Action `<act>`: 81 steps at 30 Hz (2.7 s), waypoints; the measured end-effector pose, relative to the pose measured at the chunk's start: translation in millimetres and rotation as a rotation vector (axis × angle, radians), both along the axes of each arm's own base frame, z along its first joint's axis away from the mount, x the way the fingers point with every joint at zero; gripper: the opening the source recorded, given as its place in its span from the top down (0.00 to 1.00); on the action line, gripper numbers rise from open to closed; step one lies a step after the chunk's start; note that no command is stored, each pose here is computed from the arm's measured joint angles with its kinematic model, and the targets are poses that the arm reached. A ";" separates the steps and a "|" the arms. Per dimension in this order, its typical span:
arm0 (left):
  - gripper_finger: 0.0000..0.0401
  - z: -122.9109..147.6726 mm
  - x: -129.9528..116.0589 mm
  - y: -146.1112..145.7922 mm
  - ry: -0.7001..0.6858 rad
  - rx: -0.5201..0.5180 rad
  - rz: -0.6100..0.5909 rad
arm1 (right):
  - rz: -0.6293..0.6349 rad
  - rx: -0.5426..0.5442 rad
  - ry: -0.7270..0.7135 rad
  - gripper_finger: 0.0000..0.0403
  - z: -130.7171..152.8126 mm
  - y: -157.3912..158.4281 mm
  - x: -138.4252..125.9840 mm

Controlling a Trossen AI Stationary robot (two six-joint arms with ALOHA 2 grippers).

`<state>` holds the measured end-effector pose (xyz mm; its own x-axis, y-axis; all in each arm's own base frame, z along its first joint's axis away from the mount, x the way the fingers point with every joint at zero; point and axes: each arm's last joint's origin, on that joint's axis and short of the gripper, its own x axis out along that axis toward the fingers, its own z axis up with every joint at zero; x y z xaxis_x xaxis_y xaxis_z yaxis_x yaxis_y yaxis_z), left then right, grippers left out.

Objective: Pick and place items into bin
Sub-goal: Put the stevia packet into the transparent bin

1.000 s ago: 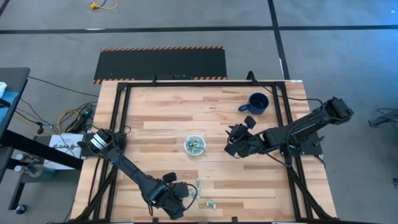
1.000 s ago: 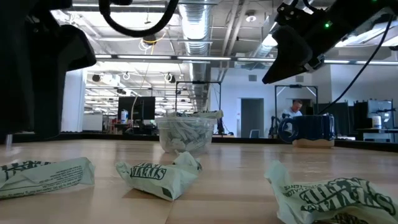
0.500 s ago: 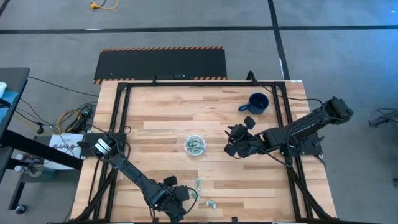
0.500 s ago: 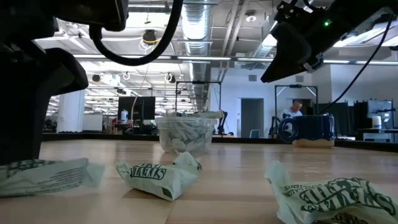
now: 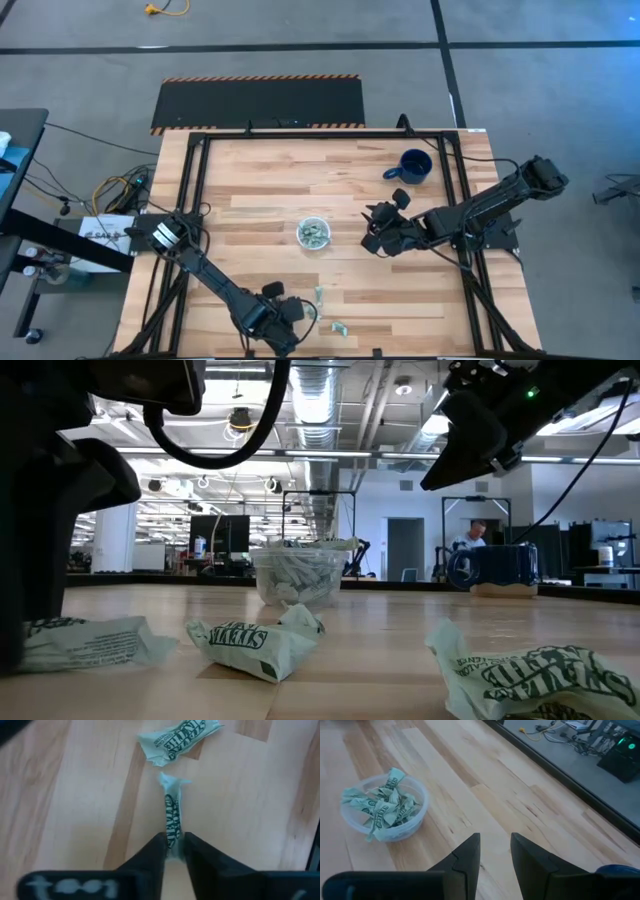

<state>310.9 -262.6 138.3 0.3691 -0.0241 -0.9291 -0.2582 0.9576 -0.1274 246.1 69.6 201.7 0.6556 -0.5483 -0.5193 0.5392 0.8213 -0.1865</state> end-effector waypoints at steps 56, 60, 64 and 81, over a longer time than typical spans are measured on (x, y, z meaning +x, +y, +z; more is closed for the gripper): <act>1.00 66.2 35.3 251.6 0.000 0.113 -0.043 | 0.051 -0.004 0.008 0.75 -0.4 12.1 -4.3; 1.00 62.0 35.5 251.9 -0.017 0.119 -0.040 | 0.051 -0.003 0.006 0.75 -0.3 12.1 -4.2; 1.00 62.7 37.3 252.4 -0.037 0.124 -0.036 | 0.051 -0.001 0.002 0.75 -0.1 12.2 -3.9; 0.69 72.1 38.3 251.4 -0.037 0.104 -0.054 | 0.294 0.165 0.013 0.75 -1.9 35.6 0.4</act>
